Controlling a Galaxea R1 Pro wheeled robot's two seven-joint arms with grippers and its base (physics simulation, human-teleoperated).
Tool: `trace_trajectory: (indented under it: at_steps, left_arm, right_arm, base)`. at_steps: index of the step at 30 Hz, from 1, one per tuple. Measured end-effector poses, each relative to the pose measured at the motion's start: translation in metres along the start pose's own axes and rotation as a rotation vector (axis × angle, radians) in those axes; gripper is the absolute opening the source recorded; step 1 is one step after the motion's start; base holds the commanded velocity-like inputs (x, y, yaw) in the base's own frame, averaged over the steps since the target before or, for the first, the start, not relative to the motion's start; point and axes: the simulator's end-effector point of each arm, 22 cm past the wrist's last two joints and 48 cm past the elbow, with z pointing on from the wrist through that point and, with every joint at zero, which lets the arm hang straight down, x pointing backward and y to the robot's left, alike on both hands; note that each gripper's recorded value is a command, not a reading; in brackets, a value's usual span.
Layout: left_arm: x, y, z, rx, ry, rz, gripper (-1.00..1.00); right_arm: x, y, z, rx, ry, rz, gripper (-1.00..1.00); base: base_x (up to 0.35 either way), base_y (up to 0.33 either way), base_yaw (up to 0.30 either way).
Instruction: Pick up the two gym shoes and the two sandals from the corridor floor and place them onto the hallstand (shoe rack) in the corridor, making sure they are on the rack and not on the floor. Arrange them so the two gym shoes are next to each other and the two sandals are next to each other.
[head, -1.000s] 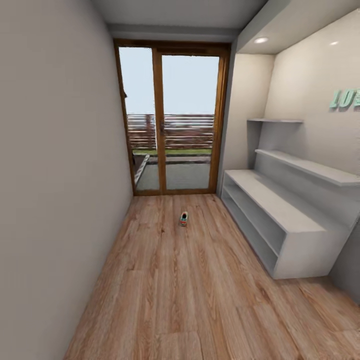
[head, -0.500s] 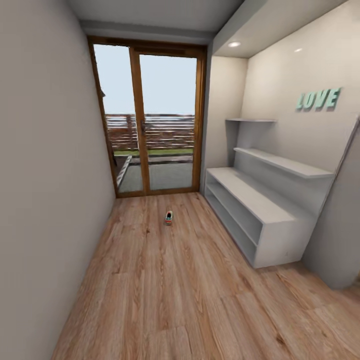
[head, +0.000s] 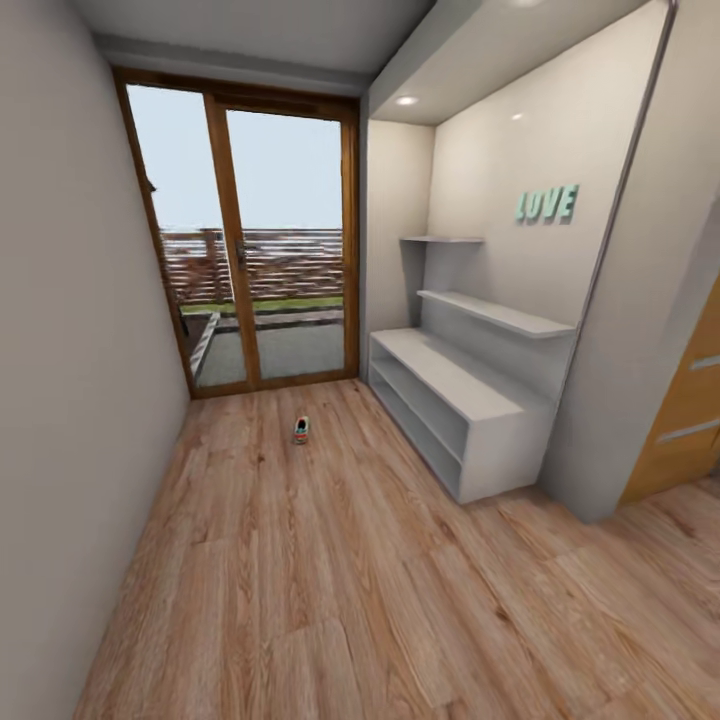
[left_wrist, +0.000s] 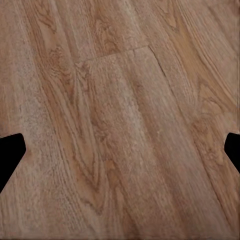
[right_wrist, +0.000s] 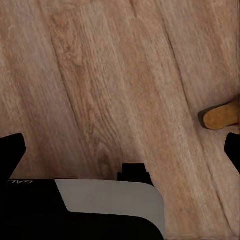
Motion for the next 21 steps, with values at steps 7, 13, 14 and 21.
trace_trajectory:
  at_steps: [7,13,14,21]
  left_arm:
    - [-0.0002,0.0002,-0.0002,0.000,-0.001,0.000,1.00]
    - [-0.0003,0.0004,-0.0003,0.000,-0.001,0.000,1.00]
    - [-0.0005,0.0004,-0.0002,0.000,-0.001,0.000,1.00]
    - [-0.0001,0.0008,-0.0003,-0.001,-0.001,0.000,1.00]
  right_arm:
    - [0.0001,0.0000,-0.0002,0.000,0.000,0.000,1.00]
    - [-0.0002,0.0000,-0.0002,0.000,-0.001,0.000,1.00]
    - [-0.0003,0.0000,-0.0002,0.000,-0.001,0.000,1.00]
    - [-0.0002,0.0000,-0.0002,0.000,-0.001,0.000,1.00]
  base:
    - [-0.110,0.000,-0.264]
    - [-0.017,0.000,-0.264]
    - [-0.004,0.000,-0.264]
    - [-0.001,0.000,-0.264]
